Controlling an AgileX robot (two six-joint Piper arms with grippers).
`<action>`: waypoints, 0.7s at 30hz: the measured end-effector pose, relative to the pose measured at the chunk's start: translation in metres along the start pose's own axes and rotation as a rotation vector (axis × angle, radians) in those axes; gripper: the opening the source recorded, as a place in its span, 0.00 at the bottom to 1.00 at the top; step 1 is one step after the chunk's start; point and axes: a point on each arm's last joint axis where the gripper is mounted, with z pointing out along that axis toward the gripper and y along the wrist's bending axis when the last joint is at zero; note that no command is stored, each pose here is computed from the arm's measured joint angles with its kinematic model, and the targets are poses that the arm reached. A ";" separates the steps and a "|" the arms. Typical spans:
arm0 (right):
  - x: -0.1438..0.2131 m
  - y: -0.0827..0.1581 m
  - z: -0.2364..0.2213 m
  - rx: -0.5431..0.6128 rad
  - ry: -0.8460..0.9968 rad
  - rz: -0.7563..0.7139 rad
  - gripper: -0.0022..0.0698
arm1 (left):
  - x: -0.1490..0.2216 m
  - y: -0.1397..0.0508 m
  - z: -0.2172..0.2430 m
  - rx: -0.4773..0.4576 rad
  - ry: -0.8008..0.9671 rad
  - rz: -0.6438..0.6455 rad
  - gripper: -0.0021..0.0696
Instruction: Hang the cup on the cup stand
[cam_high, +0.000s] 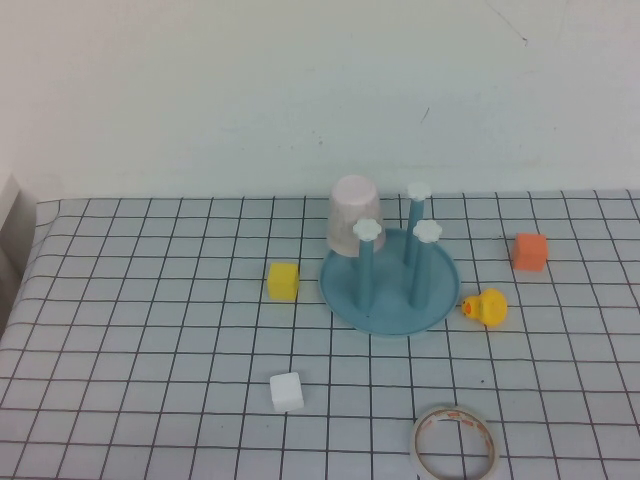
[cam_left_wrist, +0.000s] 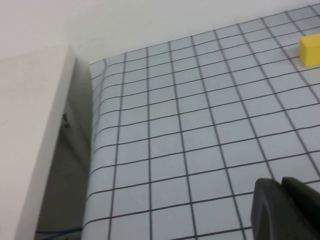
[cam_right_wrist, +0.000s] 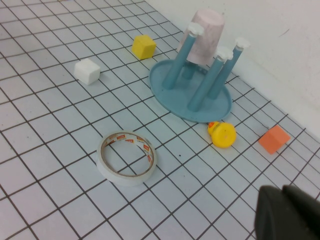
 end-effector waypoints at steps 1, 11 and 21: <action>0.000 0.000 0.000 0.000 0.000 0.000 0.03 | 0.000 -0.001 0.000 0.012 -0.001 -0.003 0.03; 0.000 0.000 0.000 0.000 0.000 0.000 0.03 | 0.000 -0.003 0.000 0.047 -0.006 -0.041 0.03; 0.000 0.000 0.000 0.000 0.000 0.000 0.03 | 0.000 0.000 0.000 -0.001 -0.002 -0.074 0.03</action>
